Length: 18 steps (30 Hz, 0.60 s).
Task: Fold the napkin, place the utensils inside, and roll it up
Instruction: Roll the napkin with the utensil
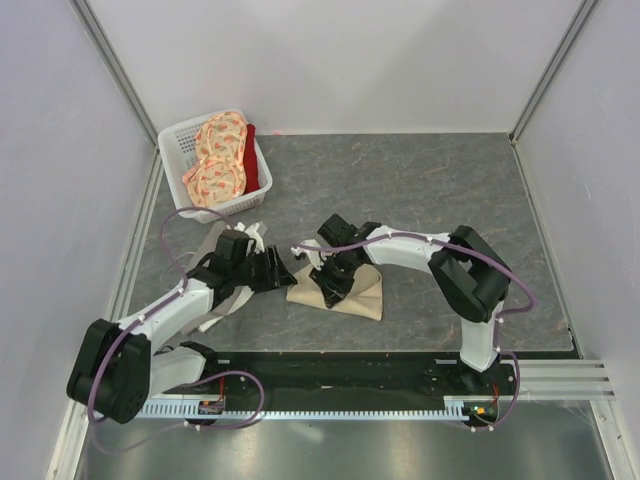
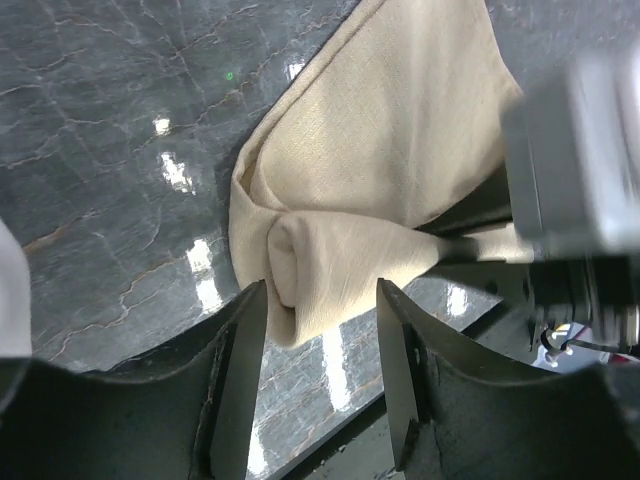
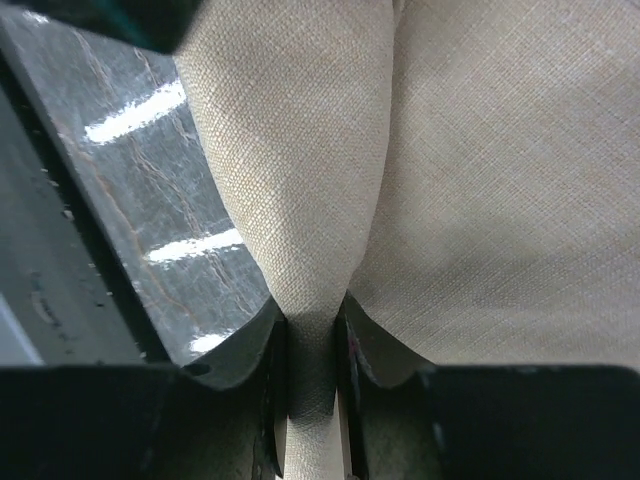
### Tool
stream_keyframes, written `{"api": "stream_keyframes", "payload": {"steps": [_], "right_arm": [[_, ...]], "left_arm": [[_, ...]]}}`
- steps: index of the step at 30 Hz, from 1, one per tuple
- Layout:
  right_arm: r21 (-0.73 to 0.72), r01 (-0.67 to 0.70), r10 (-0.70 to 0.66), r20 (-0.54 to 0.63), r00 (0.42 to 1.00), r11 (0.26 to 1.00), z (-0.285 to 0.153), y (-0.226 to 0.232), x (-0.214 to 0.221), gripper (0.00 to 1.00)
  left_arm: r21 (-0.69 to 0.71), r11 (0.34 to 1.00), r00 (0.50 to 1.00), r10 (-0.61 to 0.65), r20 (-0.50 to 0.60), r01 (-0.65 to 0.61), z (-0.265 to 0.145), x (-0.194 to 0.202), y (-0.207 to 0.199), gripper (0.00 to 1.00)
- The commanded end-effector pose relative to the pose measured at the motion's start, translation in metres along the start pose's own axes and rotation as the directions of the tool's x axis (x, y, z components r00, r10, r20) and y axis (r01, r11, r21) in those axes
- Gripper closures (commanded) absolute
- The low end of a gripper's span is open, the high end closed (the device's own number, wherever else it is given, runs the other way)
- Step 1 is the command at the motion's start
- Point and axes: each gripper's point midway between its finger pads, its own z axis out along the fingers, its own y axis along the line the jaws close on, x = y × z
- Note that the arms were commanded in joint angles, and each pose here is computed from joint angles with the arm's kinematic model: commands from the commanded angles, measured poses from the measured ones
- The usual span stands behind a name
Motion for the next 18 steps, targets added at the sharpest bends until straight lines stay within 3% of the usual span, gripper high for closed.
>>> {"api": "stream_keyframes", "payload": {"steps": [1,6,18], "right_arm": [[-0.235,-0.187,0.168,-0.098,0.981,0.954,0.001,0.023,0.016,0.72],[-0.360,-0.288,0.263,-0.119,0.957,0.887,0.002,0.025,0.018,0.72],[-0.410,-0.401,0.373,-0.150,0.916,0.819,0.012,0.006,0.026,0.70]], "left_arm": [[-0.026,0.999,0.998,0.028,0.058,-0.027,-0.007,-0.001,0.009,0.45],[0.050,0.997,0.995,0.049,0.085,-0.053,-0.009,0.002,-0.001,0.45],[0.197,0.979,0.998,0.042,0.050,-0.051,0.001,0.012,-0.018,0.49]]}}
